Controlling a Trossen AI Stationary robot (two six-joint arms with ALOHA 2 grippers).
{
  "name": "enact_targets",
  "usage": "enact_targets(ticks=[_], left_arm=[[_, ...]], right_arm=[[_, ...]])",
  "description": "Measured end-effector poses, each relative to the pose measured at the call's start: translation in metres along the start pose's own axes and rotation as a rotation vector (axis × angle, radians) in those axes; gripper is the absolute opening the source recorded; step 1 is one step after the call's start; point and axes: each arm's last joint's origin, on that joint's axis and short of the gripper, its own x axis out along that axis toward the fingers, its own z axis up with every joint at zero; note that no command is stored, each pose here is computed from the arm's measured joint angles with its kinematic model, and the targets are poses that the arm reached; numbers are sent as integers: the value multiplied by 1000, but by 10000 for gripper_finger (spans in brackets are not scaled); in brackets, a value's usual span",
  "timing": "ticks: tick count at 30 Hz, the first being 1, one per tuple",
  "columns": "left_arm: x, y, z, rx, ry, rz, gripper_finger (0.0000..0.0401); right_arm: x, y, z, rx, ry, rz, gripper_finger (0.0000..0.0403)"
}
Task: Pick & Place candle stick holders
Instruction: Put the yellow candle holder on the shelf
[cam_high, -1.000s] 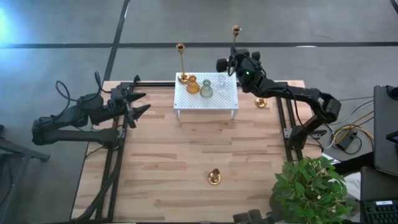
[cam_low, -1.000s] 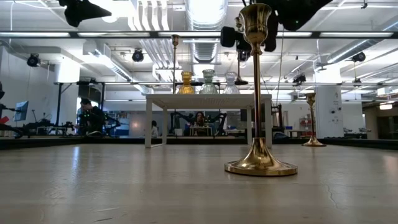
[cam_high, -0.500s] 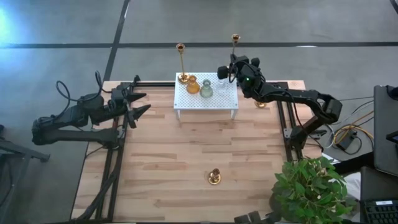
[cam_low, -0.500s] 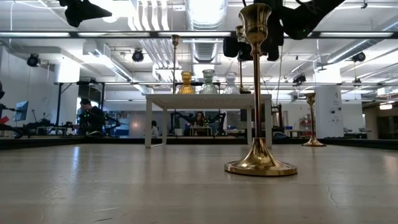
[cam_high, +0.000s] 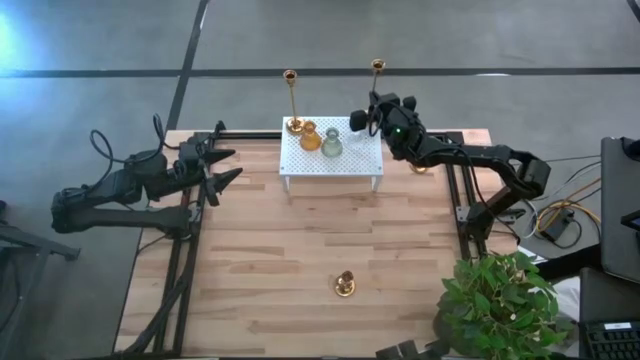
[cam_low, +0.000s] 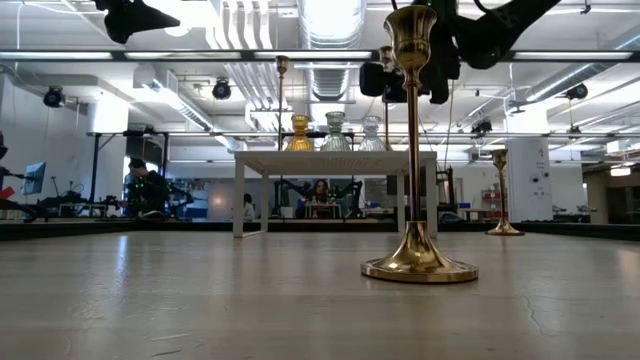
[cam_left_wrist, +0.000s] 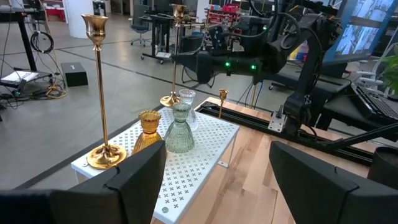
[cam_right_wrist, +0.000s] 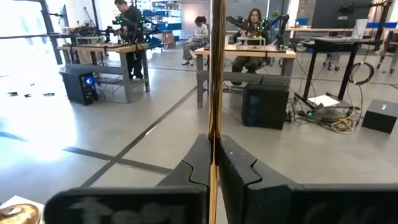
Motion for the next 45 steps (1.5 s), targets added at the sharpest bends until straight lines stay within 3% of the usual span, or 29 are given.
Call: enact_targets(ticks=[45], left_arm=[[0, 0, 0, 0, 0, 0, 292]], right_arm=[[1, -6, -18, -20, 52, 78, 8]])
